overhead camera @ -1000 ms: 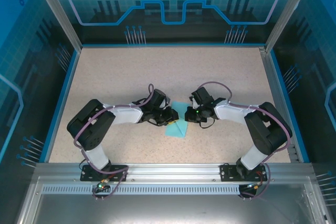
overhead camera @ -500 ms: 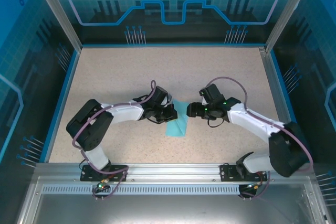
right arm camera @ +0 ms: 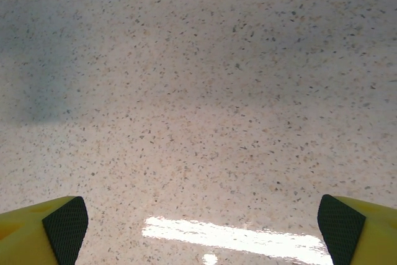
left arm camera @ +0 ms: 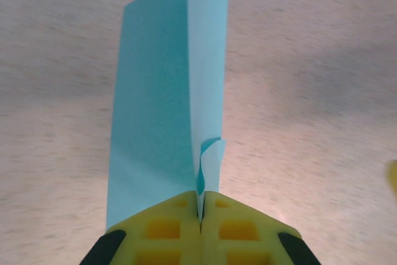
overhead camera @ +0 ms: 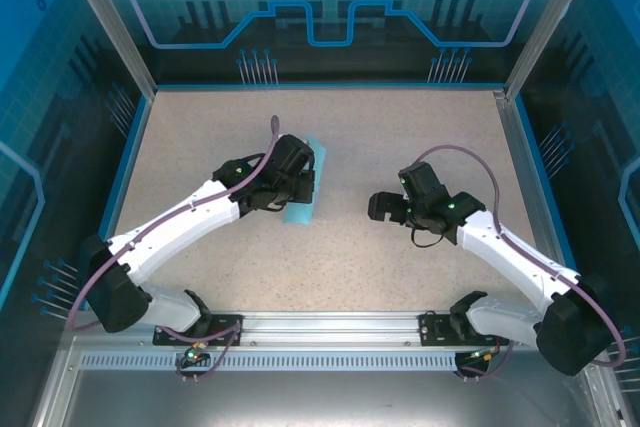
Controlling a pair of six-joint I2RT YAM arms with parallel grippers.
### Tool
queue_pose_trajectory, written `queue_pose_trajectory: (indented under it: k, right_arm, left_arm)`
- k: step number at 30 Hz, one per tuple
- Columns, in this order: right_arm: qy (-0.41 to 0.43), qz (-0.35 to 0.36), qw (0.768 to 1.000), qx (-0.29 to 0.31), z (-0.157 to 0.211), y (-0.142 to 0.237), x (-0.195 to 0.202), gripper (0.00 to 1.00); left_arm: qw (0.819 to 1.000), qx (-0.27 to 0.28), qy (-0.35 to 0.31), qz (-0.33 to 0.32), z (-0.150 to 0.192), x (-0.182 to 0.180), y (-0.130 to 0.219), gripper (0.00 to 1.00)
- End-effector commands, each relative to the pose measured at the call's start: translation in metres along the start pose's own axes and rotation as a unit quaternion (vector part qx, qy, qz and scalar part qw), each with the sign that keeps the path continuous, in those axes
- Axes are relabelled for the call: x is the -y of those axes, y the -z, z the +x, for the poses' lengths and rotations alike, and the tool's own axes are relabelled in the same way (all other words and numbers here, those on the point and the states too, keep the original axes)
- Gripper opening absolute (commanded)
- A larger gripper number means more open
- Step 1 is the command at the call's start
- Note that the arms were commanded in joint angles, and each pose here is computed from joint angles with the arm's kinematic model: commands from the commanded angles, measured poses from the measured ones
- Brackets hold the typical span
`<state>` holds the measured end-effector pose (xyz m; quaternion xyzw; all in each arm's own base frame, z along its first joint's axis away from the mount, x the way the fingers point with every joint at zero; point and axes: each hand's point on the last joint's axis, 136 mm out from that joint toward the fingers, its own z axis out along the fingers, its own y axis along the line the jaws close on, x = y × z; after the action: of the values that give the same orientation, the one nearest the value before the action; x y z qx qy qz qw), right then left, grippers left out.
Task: Fold a paper plane with a square sheet of paper (pick it up from the middle)
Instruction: Turn over the paper at the center of the table.
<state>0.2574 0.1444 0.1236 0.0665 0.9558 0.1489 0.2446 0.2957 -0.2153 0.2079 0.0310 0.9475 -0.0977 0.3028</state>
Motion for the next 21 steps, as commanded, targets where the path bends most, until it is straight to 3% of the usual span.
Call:
queue_pose_trajectory:
  k: [1, 11, 21]
  right_arm:
    - [-0.025, 0.037, 0.999, 0.01, -0.004, 0.004, 0.017, 1.0]
    - [-0.079, 0.076, 0.994, 0.011, -0.001, 0.0, 0.044, 0.99]
    - [-0.111, 0.098, 0.989, 0.015, -0.013, -0.005, 0.051, 0.99]
  left_arm:
    - [0.984, 0.001, -0.077, -0.159, -0.001, -0.053, 0.012, 0.03]
    - [0.934, -0.034, -0.16, -0.318, -0.001, -0.068, -0.055, 0.03]
    - [0.904, -0.089, -0.204, -0.364, 0.032, -0.06, -0.123, 0.04]
